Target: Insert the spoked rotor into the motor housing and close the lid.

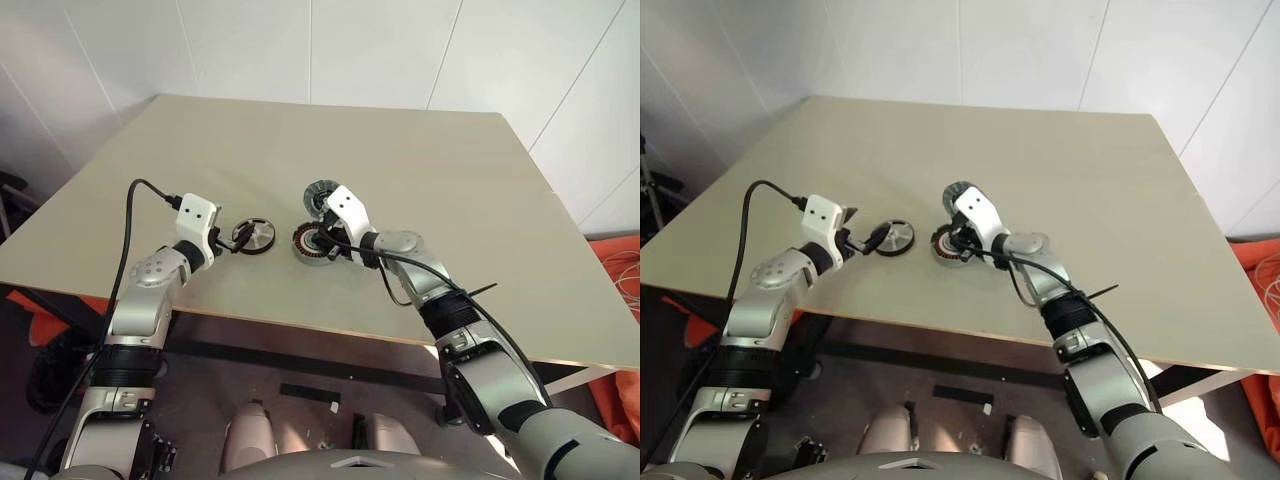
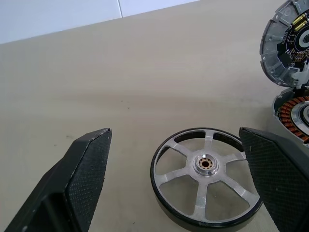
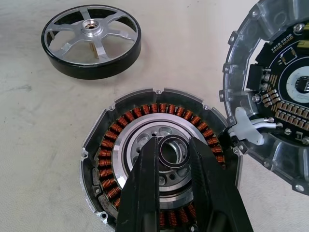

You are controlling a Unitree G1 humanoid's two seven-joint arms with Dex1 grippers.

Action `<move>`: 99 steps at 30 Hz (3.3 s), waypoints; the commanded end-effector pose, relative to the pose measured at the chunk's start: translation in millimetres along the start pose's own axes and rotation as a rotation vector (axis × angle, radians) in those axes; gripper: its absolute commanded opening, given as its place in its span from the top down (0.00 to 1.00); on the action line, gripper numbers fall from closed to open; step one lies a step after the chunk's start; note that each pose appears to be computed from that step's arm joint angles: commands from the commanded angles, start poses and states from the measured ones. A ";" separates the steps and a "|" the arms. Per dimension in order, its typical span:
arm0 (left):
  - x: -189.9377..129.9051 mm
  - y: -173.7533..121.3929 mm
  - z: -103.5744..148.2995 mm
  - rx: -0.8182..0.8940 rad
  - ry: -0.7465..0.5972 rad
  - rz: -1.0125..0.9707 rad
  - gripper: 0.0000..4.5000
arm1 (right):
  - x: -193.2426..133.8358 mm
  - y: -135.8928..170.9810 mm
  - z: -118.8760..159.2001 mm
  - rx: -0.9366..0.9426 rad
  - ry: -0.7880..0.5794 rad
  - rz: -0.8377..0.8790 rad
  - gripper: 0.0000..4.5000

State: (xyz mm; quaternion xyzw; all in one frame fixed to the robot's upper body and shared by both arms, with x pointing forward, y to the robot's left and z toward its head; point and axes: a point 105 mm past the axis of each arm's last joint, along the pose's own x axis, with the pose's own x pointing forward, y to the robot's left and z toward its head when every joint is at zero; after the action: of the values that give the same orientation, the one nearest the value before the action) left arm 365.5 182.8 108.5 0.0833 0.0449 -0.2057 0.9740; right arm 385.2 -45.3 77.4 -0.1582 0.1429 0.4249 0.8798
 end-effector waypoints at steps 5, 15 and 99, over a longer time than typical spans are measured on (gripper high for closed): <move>-1.4 5.5 16.6 0.033 -0.053 0.015 0.00 | -2.7 -7.2 15.8 -0.030 -0.048 -0.030 0.87; -3.1 7.0 14.9 0.031 -0.052 0.024 0.00 | -9.1 -0.4 11.3 -0.018 -0.044 -0.022 0.87; -3.5 9.0 12.1 0.037 -0.046 0.035 0.00 | -5.0 2.2 37.1 -0.033 -0.129 0.003 0.88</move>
State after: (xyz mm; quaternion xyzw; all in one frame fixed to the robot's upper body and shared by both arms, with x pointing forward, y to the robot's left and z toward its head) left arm 363.1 186.7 103.2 0.0851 0.0498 -0.1970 0.9754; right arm 382.3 -37.0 92.5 -0.1495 0.1139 0.4329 0.8816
